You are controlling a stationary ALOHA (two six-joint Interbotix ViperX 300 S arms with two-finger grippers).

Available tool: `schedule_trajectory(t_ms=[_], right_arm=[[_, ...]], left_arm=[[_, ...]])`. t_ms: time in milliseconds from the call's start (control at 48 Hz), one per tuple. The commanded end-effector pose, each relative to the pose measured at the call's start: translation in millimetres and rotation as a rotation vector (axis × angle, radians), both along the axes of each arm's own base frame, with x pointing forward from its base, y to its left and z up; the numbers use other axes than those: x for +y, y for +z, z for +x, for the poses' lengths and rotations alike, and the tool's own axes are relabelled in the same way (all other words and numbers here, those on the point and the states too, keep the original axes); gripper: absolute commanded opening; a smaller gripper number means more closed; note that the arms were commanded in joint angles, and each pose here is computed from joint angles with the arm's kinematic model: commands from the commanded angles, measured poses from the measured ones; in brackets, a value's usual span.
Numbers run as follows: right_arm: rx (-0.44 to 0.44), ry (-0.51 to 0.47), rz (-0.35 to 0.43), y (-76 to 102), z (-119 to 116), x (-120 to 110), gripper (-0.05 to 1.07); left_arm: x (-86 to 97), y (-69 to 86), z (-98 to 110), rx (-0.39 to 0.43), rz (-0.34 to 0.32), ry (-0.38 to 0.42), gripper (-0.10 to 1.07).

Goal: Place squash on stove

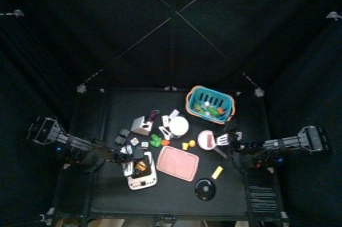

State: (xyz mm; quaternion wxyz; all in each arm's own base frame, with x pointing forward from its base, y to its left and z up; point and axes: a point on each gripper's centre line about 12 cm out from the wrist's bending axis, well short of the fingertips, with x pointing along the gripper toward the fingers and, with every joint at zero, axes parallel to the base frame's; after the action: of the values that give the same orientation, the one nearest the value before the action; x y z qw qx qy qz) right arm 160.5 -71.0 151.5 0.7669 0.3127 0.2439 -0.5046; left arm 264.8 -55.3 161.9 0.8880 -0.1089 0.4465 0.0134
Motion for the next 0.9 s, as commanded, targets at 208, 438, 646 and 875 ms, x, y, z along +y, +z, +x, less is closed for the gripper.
schedule_trajectory(t_ms=[208, 438, 646, 875], right_arm=[[-0.006, -0.002, -0.005, 2.9, 2.5, -1.0, 1.04], [-0.008, -0.002, -0.005, 3.2, 2.5, -1.0, 1.04], [-0.008, -0.002, -0.005, 3.2, 2.5, -1.0, 1.04], [-0.006, -0.002, -0.005, 2.9, 2.5, -1.0, 1.04]], left_arm=[[-0.1, 11.6, 4.4, -0.041, -0.007, 0.001, 1.03], [-0.5, 14.6, 6.7, -0.051, -0.006, -0.002, 1.02], [-0.6, 15.7, 7.5, -0.054, -0.004, -0.004, 1.03], [-0.4, 17.5, 7.9, -0.067, 0.003, -0.012, 1.03]])
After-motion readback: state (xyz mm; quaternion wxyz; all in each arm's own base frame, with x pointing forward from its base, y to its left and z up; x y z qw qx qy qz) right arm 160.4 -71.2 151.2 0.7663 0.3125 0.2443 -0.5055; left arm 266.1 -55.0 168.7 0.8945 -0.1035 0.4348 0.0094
